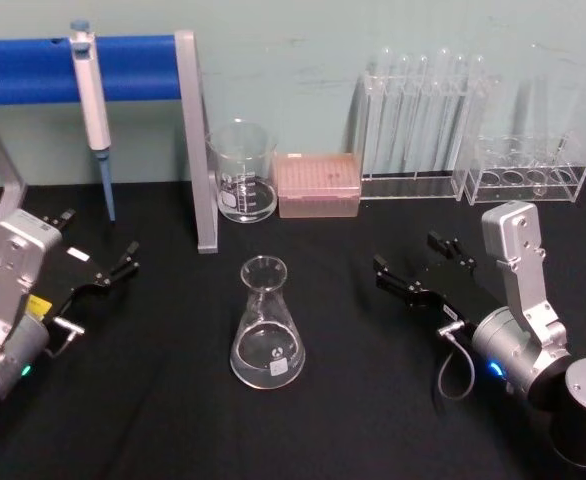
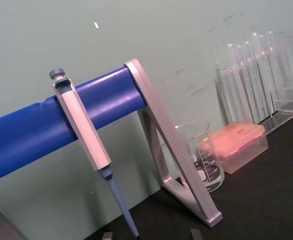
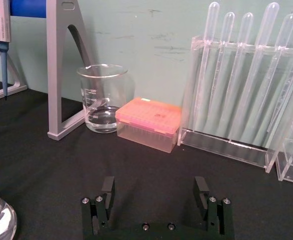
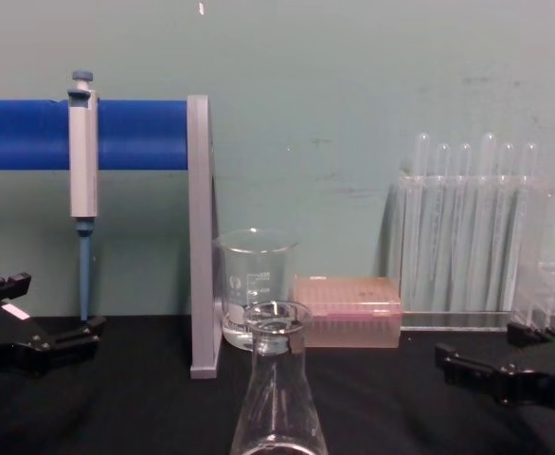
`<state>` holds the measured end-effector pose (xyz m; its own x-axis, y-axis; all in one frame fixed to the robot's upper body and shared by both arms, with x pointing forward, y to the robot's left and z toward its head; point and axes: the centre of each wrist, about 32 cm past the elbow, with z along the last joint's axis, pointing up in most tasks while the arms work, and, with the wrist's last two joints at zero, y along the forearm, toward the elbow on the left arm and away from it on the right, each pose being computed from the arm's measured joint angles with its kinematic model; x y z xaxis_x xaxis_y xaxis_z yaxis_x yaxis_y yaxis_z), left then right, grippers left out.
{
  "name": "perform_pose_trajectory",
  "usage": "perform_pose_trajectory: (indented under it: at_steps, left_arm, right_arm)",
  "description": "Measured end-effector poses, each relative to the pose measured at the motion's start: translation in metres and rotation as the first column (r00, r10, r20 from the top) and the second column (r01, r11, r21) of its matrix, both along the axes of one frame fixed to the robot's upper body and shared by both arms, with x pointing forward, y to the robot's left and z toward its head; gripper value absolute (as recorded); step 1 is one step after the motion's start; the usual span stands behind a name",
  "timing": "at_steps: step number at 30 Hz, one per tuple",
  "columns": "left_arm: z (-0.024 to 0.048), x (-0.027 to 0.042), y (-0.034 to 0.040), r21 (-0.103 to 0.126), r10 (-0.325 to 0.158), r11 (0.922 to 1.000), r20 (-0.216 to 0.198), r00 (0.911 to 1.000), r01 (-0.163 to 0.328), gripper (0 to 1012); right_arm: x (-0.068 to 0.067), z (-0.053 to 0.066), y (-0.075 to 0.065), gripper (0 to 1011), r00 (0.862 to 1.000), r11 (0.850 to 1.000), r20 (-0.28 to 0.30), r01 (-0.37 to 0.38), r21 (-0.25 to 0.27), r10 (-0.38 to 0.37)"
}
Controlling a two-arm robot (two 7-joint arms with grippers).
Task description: Grasp the erlenmeyer flask with one hand, shake it three times, then place it back.
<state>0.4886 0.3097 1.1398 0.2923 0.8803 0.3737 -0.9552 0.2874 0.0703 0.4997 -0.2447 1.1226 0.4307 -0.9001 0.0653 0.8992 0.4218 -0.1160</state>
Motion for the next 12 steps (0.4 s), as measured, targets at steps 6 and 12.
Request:
perform_pose_trajectory:
  at_steps: [6, 12]
  left_arm:
    - [0.0, 0.0, 0.0, 0.0, 0.0, 1.0, 0.0, 1.0, 0.0, 1001]
    - [0.0, 0.0, 0.0, 0.0, 0.0, 1.0, 0.0, 1.0, 0.0, 1001]
  right_arm:
    - [-0.0003, 0.0001, 0.0, 1000, 1.0, 1.0, 0.001, 0.001, -0.001, -0.001]
    - [-0.0005, 0.0001, 0.0001, 1000, 1.0, 1.0, 0.002, 0.001, -0.001, -0.001]
